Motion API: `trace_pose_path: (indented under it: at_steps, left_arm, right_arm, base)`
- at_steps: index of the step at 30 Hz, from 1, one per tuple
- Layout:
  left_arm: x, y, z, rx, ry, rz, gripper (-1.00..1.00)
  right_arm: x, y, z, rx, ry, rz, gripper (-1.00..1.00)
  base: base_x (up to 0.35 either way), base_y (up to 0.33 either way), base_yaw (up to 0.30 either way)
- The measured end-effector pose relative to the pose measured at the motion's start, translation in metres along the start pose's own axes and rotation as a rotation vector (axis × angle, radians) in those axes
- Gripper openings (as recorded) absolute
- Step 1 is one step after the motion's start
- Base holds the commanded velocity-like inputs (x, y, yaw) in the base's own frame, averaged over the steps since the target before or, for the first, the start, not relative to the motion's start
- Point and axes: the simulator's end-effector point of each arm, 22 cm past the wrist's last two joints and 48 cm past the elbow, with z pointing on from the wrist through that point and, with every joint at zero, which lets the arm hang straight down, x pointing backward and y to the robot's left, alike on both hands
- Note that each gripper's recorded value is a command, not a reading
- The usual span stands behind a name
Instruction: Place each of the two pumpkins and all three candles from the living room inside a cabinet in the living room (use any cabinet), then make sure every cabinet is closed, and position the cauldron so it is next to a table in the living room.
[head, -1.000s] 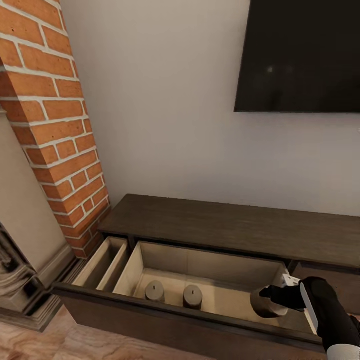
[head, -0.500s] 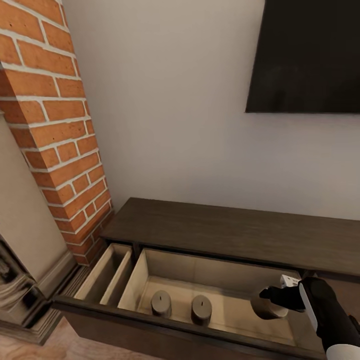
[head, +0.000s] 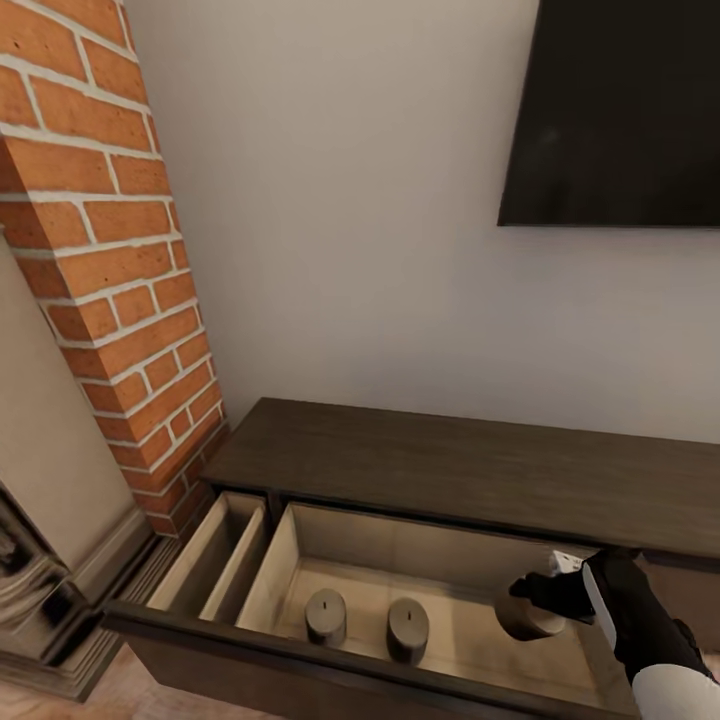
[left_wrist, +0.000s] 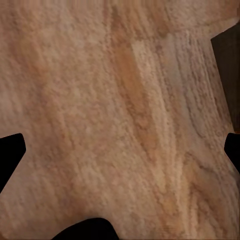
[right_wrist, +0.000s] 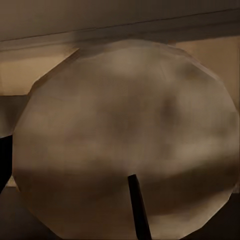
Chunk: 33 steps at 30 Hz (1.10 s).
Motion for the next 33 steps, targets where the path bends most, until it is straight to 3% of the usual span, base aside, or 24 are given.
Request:
trace_pose_path:
  at_steps: [4,10,16,23,30,33]
  left_arm:
    - [0.002,-0.001,0.000,0.001,0.005,0.001,1.00]
    - [0.002,0.000,0.000,-0.001,0.007,0.002,1.00]
    - [0.004,-0.002,0.000,0.003,0.009,-0.005,1.00]
    - [0.017,-0.008,0.000,0.015,0.051,-0.079,1.00]
    - [0.015,-0.009,-0.003,0.017,0.052,-0.081,1.00]
    - [0.005,-0.020,-0.014,0.052,0.027,-0.068,1.00]
  right_arm:
    - [-0.001,0.016,0.031,0.046,0.005,-0.007,-1.00]
    - [0.006,0.029,0.051,0.080,0.017,-0.014,-1.00]
    - [0.014,0.038,0.059,0.103,0.041,-0.023,-1.00]
    - [0.026,0.057,0.071,0.097,0.072,-0.029,-1.00]
    - [0.036,0.053,0.086,0.164,0.081,-0.044,-1.00]
    - [0.043,0.055,0.092,0.190,0.094,-0.050,-1.00]
  base:
    - [0.068,0.036,0.000]
    - [0.010,0.006,0.000]
    - [0.001,0.001,0.000]
    - [0.000,0.000,0.000]
    - [0.000,0.000,0.000]
    - [0.000,0.000,0.000]
